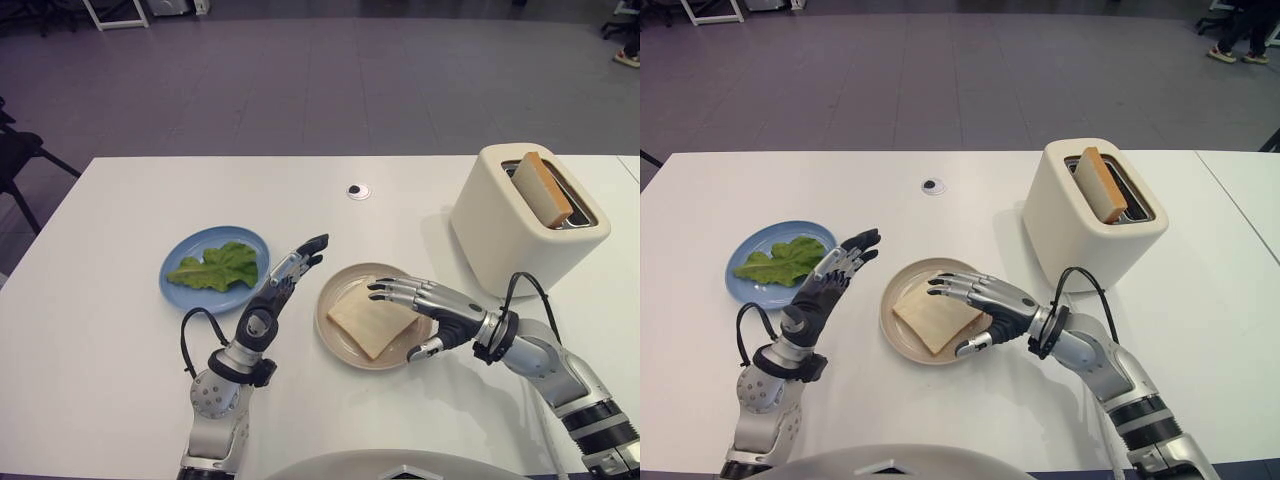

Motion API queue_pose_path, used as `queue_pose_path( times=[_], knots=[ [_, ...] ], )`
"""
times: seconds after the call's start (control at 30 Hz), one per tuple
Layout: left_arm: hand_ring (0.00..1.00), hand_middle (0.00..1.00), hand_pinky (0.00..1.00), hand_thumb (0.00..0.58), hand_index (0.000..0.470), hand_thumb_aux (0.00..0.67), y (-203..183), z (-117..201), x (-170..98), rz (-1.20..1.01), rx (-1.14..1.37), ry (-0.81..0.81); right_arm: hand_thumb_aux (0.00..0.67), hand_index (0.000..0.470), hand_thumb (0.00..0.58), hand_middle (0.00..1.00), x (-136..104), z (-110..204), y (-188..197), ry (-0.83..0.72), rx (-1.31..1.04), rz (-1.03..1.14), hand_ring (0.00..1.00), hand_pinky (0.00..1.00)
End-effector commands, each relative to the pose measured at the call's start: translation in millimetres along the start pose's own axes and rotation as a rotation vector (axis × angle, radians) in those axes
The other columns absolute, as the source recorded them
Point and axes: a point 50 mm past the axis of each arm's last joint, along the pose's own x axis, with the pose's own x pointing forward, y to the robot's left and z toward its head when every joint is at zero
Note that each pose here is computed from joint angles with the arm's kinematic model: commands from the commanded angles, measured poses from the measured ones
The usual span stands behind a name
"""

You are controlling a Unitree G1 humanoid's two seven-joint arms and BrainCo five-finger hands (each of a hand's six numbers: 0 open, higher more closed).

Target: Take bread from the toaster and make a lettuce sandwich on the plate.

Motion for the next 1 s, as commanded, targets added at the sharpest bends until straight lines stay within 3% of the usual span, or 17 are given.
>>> queue_pose_path(
  times=[0.03, 0.13, 0.27, 0.47, 0.63, 0.67, 0.7, 0.77, 0.8, 0.9, 0.93, 1.0],
  knots=[
    [0.00, 0.00, 0.00, 0.000, 0.000, 0.000, 36.3, 0.8, 0.4, 0.089, 0.167, 0.128, 0.000, 0.000, 0.000, 0.00, -6.3, 0.9, -14.9, -0.001, 0.089, -0.127, 0.00, 0.00],
    [0.00, 0.00, 0.00, 0.000, 0.000, 0.000, 76.3, 5.0, 3.1, 0.053, 0.462, 0.254, 0.000, 0.000, 0.000, 0.00, -12.1, 1.1, -19.4, 0.004, 0.157, -0.203, 0.00, 0.00],
    [0.00, 0.00, 0.00, 0.000, 0.000, 0.000, 128.3, -5.2, 6.1, -0.176, 1.109, 0.495, 0.000, 0.000, 0.000, 0.00, -11.7, -0.4, -14.9, 0.010, 0.202, -0.210, 0.00, 0.00],
    [0.00, 0.00, 0.00, 0.000, 0.000, 0.000, 176.9, -20.8, -6.3, -0.217, 1.374, 0.671, 0.000, 0.000, 0.000, 0.00, -9.5, -2.4, -8.9, 0.017, 0.229, -0.207, 0.00, 0.00],
    [0.00, 0.00, 0.00, 0.000, 0.000, 0.000, 187.4, -35.2, -7.6, -0.296, 1.526, 0.720, 0.000, 0.000, 0.000, 0.00, -9.8, -3.1, -5.8, 0.021, 0.240, -0.205, 0.00, 0.00],
    [0.00, 0.00, 0.00, 0.014, 0.006, 0.008, 187.2, -39.0, -8.1, -0.314, 1.536, 0.727, 0.000, 0.000, 0.000, 0.00, -9.8, -3.2, -5.3, 0.022, 0.242, -0.204, 0.00, 0.00],
    [0.00, 0.00, 0.00, 0.079, 0.033, 0.047, 187.1, -43.2, -9.9, -0.333, 1.548, 0.738, 0.000, 0.000, 0.000, 0.00, -9.3, -3.2, -5.0, 0.021, 0.243, -0.202, 0.00, 0.00],
    [0.00, 0.00, 0.00, 0.112, 0.048, 0.068, 187.0, -50.3, -13.3, -0.368, 1.564, 0.756, 0.000, 0.000, 0.000, 0.00, -8.7, -3.2, -4.6, 0.019, 0.245, -0.199, 0.00, 0.00],
    [0.00, 0.00, 0.00, 0.083, 0.035, 0.050, 187.0, -53.7, -14.4, -0.380, 1.567, 0.764, 0.000, 0.000, 0.000, 0.00, -8.6, -3.2, -4.6, 0.019, 0.246, -0.199, 0.00, 0.00],
    [0.00, 0.00, 0.00, 0.168, 0.074, 0.105, 185.1, -65.3, -16.8, -0.428, 1.570, 0.792, 0.000, 0.000, 0.000, 0.00, -8.9, -2.4, -4.1, 0.019, 0.247, -0.200, 0.00, 0.00],
    [0.00, 0.00, 0.00, 0.313, 0.151, 0.215, 184.4, -68.2, -17.3, -0.439, 1.568, 0.797, 0.000, 0.000, 0.000, 0.00, -8.9, -2.1, -3.9, 0.018, 0.247, -0.200, 0.00, 0.00],
    [0.00, 0.00, 0.00, 0.392, 0.203, 0.289, 183.1, -71.1, -19.0, -0.450, 1.558, 0.798, 0.000, 0.000, 0.000, 0.00, -8.6, -1.4, -4.0, 0.015, 0.247, -0.198, 0.00, 0.00]
  ],
)
